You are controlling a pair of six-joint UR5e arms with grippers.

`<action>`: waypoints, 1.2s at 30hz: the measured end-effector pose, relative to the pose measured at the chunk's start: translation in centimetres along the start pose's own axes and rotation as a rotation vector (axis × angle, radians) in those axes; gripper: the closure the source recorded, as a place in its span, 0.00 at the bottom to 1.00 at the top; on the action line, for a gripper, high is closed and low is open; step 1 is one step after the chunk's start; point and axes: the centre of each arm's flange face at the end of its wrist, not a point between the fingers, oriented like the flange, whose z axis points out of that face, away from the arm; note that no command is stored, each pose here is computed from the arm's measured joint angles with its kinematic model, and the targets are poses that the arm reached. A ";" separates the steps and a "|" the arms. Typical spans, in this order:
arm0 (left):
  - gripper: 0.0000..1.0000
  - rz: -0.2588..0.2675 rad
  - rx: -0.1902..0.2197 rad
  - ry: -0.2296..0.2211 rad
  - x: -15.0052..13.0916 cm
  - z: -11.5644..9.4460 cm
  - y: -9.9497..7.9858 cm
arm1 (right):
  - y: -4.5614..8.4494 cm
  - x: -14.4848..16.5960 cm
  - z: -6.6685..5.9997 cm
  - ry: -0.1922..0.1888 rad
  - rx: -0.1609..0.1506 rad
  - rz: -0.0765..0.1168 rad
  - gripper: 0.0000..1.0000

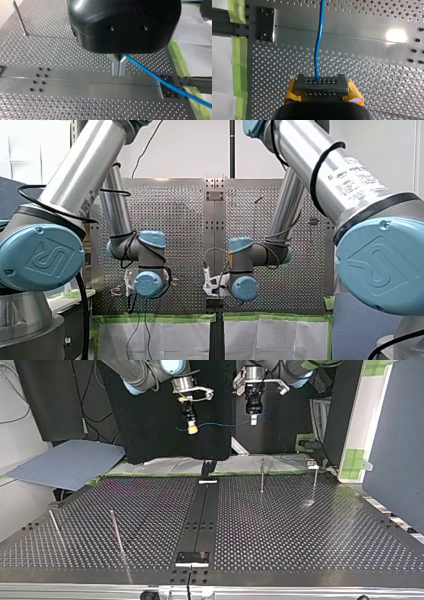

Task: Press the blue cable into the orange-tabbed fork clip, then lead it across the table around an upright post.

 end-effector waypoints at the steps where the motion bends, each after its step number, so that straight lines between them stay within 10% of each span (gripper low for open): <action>1: 1.00 0.002 0.003 0.002 -0.2 -0.1 0.0 | 0.2 0.4 0.3 0.005 -0.010 0.004 1.00; 11: 1.00 -0.047 0.036 0.010 -2.4 -0.2 0.2 | 1.2 6.8 3.3 0.076 -0.083 0.087 1.00; 26: 1.00 -0.143 0.009 -0.053 -6.4 1.5 1.2 | 1.9 13.6 3.3 0.135 0.018 0.151 1.00; 36: 1.00 -0.165 0.009 -0.069 -4.7 4.3 2.7 | 0.8 12.1 4.8 0.163 0.057 0.178 1.00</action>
